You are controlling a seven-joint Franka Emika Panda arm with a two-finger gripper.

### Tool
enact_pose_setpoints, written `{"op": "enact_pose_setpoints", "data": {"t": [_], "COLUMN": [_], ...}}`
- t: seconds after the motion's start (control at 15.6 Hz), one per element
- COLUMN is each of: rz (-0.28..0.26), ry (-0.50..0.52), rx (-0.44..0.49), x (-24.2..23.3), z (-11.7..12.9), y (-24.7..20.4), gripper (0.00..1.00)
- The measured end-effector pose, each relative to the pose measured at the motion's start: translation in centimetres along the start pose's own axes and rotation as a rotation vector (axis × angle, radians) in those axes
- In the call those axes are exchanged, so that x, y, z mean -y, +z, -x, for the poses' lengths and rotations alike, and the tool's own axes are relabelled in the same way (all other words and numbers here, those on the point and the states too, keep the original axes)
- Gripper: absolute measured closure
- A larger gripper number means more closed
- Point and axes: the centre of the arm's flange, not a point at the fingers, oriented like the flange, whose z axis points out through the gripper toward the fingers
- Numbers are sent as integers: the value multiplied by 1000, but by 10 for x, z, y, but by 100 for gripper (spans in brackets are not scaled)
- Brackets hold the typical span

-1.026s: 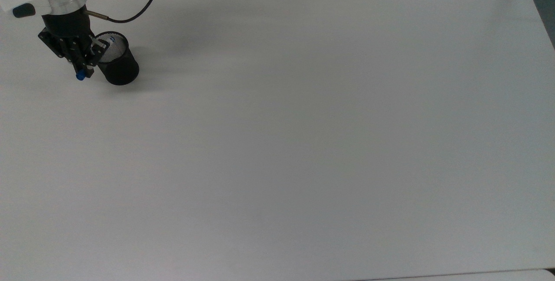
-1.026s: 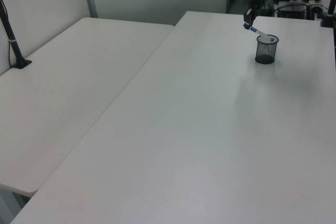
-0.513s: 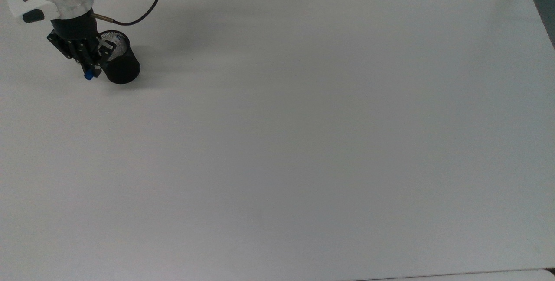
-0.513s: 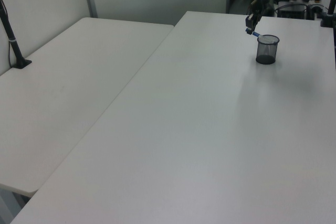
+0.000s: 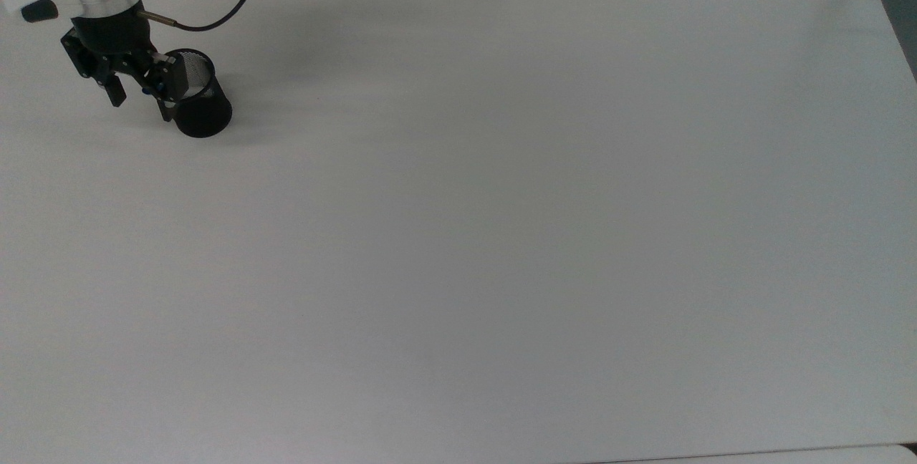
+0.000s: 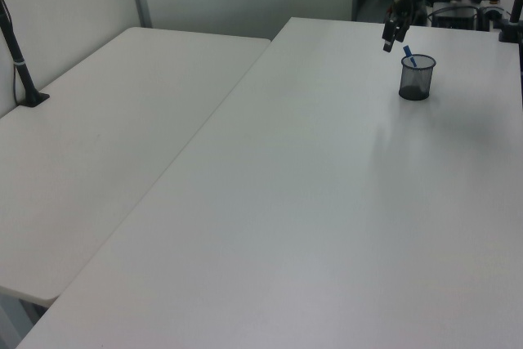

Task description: Insert the marker

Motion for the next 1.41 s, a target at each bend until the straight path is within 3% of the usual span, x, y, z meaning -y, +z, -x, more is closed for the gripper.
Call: {"op": "enact_pose_setpoints", "data": {"t": [0.19, 0.32, 0.77, 1.09, 1.41], "rz": [-26, -58, -176, -159, -158], "ry": [30, 24, -71, -162, -226], "rx": [-6, 26, 140, 236, 250], "x": [-8, -4, 79, 182, 218], "z": [2, 4, 3, 15, 27], "y": [-16, -39, -147, -159, -172], "gripper": [19, 7, 0, 0, 0]}}
